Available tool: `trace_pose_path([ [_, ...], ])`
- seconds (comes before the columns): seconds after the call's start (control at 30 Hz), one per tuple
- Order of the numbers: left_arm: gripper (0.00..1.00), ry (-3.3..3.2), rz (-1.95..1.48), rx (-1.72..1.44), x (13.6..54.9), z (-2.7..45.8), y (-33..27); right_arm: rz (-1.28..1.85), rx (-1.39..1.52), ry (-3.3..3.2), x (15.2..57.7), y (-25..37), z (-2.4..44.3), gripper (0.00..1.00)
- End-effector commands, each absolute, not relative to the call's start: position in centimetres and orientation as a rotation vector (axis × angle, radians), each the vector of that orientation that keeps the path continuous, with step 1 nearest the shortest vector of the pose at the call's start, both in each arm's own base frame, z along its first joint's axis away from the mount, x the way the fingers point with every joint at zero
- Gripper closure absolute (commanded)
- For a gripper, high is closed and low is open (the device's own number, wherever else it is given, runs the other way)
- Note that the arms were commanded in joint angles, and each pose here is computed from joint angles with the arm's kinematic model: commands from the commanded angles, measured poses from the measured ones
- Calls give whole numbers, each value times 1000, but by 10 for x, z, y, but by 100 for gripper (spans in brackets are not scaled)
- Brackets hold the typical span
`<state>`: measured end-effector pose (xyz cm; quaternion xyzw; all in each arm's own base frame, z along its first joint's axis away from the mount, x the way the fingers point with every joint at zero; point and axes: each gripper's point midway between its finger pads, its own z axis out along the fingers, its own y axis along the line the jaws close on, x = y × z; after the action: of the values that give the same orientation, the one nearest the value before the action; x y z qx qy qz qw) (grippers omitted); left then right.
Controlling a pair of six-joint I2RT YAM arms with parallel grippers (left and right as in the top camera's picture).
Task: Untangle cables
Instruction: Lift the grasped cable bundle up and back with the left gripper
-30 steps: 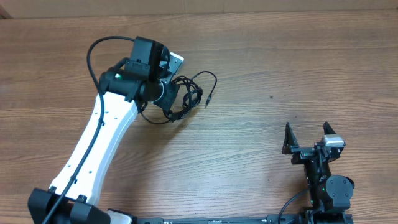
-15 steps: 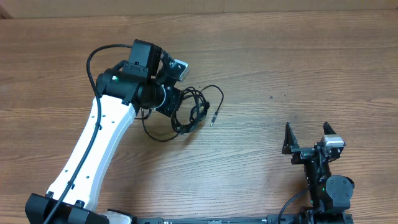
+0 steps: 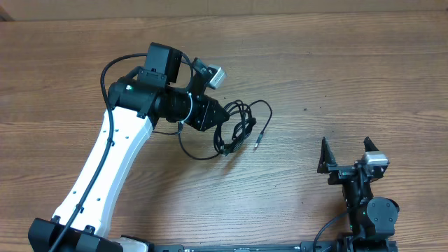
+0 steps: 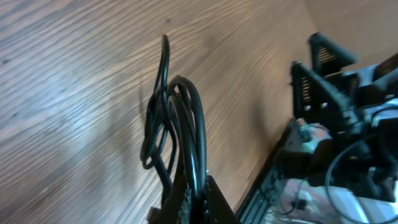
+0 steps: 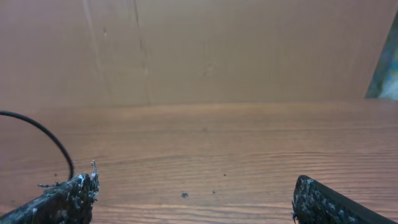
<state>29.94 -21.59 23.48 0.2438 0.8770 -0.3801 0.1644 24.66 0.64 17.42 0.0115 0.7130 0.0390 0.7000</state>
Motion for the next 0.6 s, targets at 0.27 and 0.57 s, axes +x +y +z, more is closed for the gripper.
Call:
trace_pose_path([
  [0.27, 96, 2198, -1470, 563, 315, 317, -213, 476, 169, 1563, 239, 33, 196, 0],
  [0.57, 96, 2123, -1584, 527, 320, 337, -208, 596, 199, 1648, 226, 46, 215, 0],
])
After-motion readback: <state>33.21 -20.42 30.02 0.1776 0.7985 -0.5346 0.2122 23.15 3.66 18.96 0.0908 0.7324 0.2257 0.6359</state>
